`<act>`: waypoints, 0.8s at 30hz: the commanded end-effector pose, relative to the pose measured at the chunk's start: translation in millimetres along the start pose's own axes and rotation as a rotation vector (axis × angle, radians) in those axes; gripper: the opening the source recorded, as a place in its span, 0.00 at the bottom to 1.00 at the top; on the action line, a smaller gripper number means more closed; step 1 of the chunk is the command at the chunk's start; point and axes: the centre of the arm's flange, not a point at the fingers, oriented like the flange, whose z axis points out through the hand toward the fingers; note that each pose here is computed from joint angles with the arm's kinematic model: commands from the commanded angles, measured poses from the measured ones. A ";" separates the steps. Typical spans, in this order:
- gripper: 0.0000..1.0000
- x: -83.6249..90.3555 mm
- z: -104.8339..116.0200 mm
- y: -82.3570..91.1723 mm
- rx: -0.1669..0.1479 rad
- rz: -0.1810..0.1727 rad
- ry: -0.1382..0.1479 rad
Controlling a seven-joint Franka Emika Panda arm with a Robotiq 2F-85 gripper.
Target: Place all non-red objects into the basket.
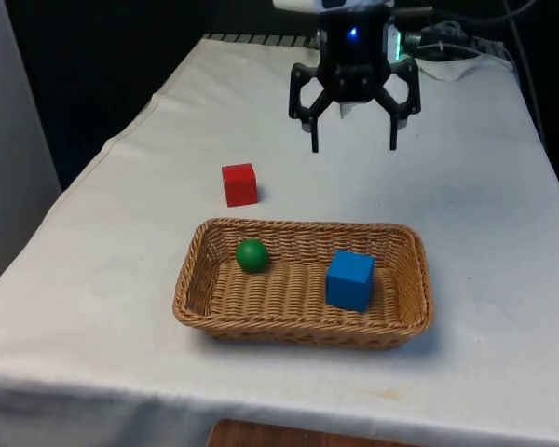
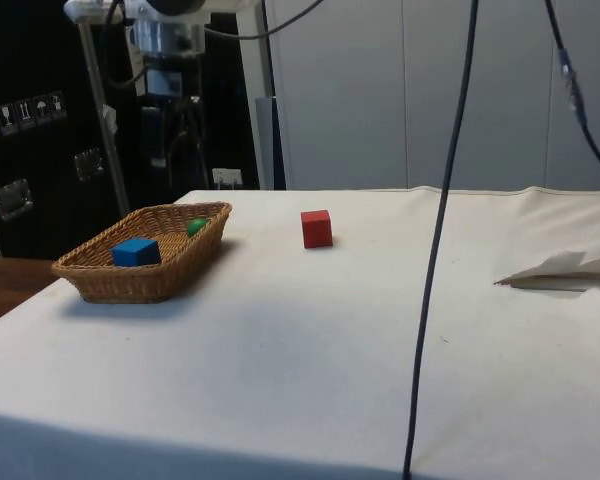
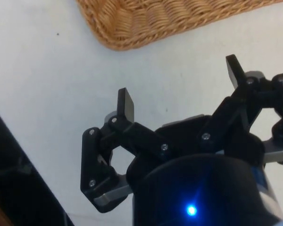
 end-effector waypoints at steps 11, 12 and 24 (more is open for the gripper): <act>1.00 -23.2 -15.4 -10.3 0.022 -0.013 0.006; 1.00 -27.4 -18.5 -11.2 0.029 -0.015 0.008; 1.00 -42.5 -22.3 -14.4 0.041 -0.027 0.006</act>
